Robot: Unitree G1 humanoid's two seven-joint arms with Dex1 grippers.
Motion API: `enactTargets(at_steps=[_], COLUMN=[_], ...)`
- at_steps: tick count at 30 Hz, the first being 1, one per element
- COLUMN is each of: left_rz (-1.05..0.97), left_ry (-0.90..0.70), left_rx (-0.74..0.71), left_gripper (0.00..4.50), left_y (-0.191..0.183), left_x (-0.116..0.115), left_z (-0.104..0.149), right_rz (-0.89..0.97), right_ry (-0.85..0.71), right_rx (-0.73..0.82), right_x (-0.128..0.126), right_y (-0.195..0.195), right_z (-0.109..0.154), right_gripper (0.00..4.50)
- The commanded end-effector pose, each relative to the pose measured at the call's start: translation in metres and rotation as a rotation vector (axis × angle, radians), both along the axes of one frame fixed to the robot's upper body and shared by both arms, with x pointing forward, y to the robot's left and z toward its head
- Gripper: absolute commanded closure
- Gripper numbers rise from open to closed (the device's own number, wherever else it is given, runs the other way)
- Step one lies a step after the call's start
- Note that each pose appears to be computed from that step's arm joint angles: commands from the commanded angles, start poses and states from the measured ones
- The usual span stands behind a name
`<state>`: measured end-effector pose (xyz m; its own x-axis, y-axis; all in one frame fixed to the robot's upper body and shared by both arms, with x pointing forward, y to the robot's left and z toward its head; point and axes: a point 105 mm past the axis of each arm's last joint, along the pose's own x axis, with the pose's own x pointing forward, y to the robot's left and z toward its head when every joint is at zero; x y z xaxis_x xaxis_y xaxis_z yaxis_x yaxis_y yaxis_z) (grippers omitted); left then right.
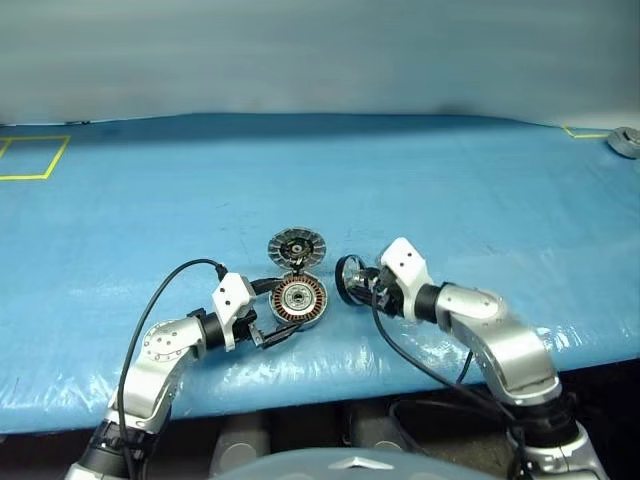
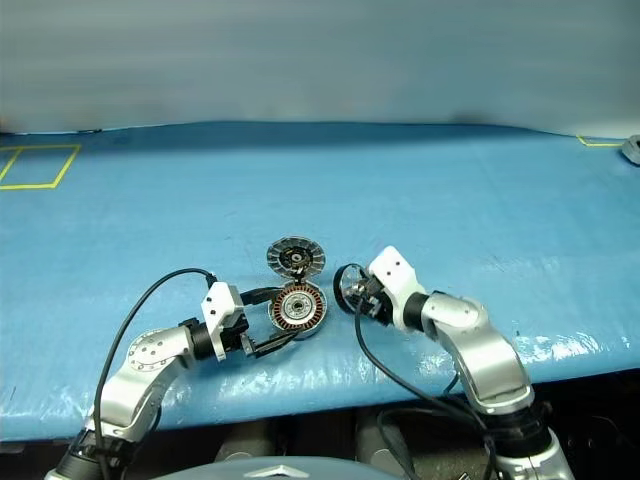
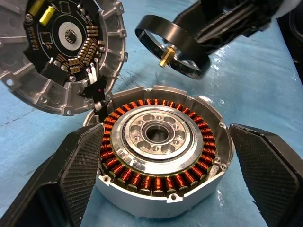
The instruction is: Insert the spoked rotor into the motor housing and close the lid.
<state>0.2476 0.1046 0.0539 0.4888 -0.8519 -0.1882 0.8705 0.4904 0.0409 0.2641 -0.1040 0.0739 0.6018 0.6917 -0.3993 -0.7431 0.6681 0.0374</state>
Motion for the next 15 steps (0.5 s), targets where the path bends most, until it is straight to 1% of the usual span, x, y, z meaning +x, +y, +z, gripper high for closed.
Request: enactTargets(at_steps=[1,3,6,8,12,15], left_rz=[-0.022,-0.020,-0.012,-0.005,0.007,0.011], left_ry=[-0.037,-0.039,-0.045,-0.048,-0.059,-0.063], left_rx=[-0.009,-0.008,0.002,0.014,0.029,0.027], left_gripper=[0.00,0.00,0.00,0.00,0.00,0.00], left_y=[-0.002,0.000,0.005,0.010,0.016,0.018], left_x=[0.004,0.005,0.006,0.006,0.008,0.007], left_z=[0.011,0.012,0.014,0.015,0.017,0.020], right_rz=[-0.033,-0.049,-0.057,-0.068,-0.083,-0.048], right_ry=[-0.027,-0.015,-0.050,-0.068,-0.088,-0.118], right_rx=[0.167,0.222,0.312,0.311,0.248,0.281], right_x=[-0.010,-0.014,-0.016,-0.013,-0.007,-0.008], right_y=[0.000,-0.001,0.003,0.004,0.001,0.001], right_z=[0.011,0.009,0.022,0.025,0.023,0.037], right_gripper=[2.75,2.75,2.75,2.75,2.75,2.75])
